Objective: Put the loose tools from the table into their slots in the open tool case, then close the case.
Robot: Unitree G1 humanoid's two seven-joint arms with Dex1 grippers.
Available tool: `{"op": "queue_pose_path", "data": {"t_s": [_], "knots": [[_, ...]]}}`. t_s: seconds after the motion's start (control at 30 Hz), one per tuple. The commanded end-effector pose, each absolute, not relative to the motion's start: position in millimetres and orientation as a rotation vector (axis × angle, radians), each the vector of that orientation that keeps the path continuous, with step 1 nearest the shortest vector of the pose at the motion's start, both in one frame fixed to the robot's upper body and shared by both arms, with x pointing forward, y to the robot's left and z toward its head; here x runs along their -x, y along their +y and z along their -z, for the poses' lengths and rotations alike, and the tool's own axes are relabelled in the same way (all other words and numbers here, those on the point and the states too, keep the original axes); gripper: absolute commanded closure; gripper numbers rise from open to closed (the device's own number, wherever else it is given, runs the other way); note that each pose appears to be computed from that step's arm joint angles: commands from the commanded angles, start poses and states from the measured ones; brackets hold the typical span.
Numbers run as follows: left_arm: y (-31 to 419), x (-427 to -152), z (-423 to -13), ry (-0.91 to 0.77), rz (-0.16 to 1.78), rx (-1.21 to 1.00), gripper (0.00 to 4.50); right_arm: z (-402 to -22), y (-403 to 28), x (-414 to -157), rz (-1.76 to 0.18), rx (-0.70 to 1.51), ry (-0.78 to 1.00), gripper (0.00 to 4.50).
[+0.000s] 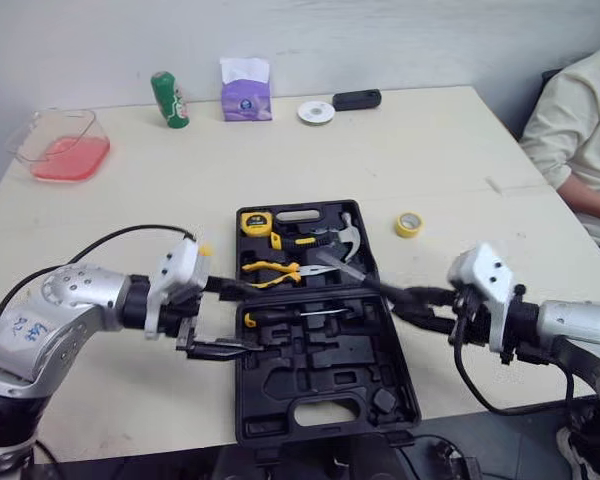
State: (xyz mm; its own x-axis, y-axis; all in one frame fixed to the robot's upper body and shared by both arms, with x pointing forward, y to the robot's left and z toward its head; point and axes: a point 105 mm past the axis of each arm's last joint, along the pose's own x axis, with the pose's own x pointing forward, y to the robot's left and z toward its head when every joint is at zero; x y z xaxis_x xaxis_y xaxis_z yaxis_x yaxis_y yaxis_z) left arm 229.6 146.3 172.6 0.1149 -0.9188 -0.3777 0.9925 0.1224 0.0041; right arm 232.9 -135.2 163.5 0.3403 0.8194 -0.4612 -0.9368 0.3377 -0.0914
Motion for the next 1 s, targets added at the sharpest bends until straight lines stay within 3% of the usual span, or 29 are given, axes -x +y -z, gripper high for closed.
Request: {"op": "queue_pose_path", "data": {"t_s": [0.03,0.57,0.97,1.0], "knots": [[147.7,-221.9,-176.4,0.286,1.442,-0.399,0.0,-156.0,-117.3,-224.9,-1.381,0.445,0.403,3.53],[148.8,-223.0,-168.3,0.259,1.423,-0.446,0.0,-137.9,-122.7,-255.9,-1.433,0.707,0.46,3.53],[139.7,-227.2,-171.0,0.225,1.436,-0.445,0.0,-140.4,-121.1,-265.8,-1.395,0.696,0.435,3.53],[138.8,-227.3,-171.1,0.222,1.437,-0.444,0.0,-142.9,-120.1,-264.1,-1.403,0.686,0.434,3.03]]}}
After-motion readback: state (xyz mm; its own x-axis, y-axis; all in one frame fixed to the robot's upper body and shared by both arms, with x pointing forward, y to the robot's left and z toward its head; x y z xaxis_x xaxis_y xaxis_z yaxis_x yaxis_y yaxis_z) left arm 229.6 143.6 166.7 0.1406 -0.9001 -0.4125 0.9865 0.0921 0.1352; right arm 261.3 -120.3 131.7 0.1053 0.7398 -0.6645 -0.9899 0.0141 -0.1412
